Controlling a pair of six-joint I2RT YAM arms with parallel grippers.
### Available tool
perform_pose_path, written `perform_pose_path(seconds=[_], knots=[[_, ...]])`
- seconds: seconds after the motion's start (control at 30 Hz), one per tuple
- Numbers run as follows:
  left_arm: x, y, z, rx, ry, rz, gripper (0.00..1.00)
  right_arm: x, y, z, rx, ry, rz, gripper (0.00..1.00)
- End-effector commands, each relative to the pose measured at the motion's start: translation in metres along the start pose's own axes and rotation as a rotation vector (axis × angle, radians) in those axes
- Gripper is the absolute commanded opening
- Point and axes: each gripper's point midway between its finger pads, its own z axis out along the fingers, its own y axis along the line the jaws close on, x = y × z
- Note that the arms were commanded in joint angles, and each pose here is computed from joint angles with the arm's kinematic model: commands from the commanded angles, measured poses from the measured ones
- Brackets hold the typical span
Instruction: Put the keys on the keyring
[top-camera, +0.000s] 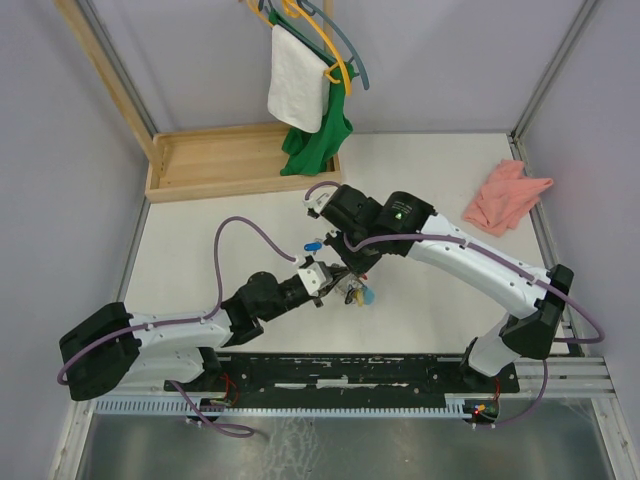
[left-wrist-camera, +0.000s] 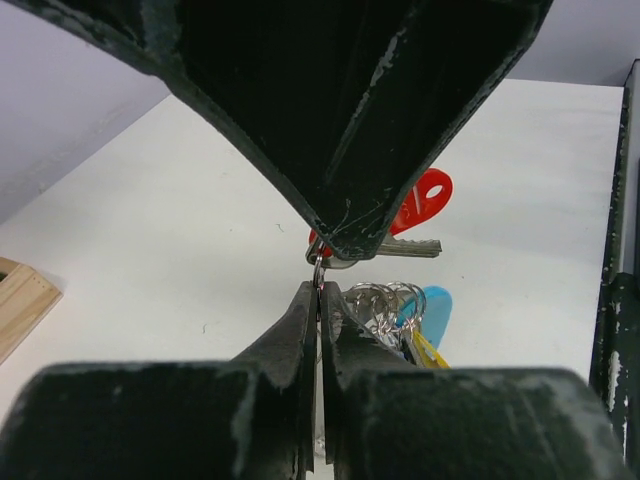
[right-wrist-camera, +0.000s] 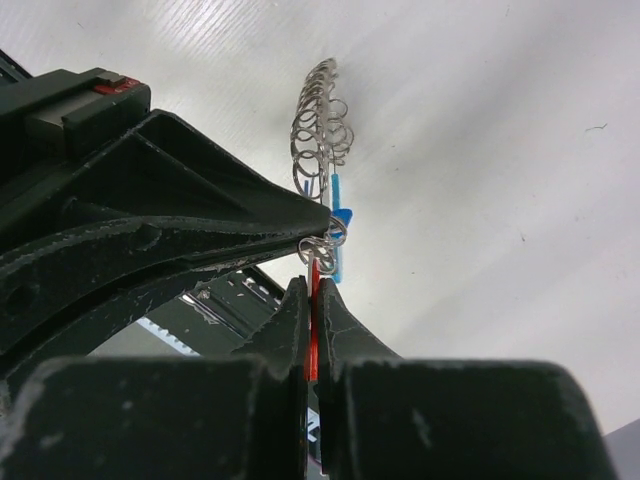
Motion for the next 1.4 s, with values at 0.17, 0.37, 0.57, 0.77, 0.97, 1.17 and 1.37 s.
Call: perform_pose_path(seconds=[0.17, 0.37, 0.57, 0.77, 0.97, 1.17, 1.37], knots=[[-0.022, -0.002, -0.002, 0.036, -0.063, 0.085, 0.03, -0.011, -0.012, -0.020, 0.044, -0.087, 0.013, 0.01], [-0.021, -0.002, -0.010, 0.038, -0.075, 0.115, 0.03, -0.002, -0.028, -0.006, 0.060, -0.043, 0.054, 0.01], [-0.022, -0.005, -0.014, 0.042, -0.124, 0.102, 0.03, 0.007, -0.030, 0.014, 0.023, 0.004, 0.087, 0.01], [-0.020, -0.010, -0.018, 0.053, -0.162, 0.093, 0.03, 0.016, -0.029, 0.038, -0.025, 0.050, 0.117, 0.01], [-0.018, -0.015, -0.022, 0.081, -0.170, 0.084, 0.03, 0.015, -0.026, 0.042, -0.040, 0.063, 0.112, 0.01], [-0.008, -0.009, -0.027, 0.046, -0.103, 0.054, 0.18, -0.002, -0.019, 0.009, -0.047, -0.055, 0.056, 0.01], [-0.005, -0.006, -0.023, 0.032, -0.045, 0.023, 0.41, -0.001, -0.003, 0.005, -0.061, -0.053, 0.006, 0.01]])
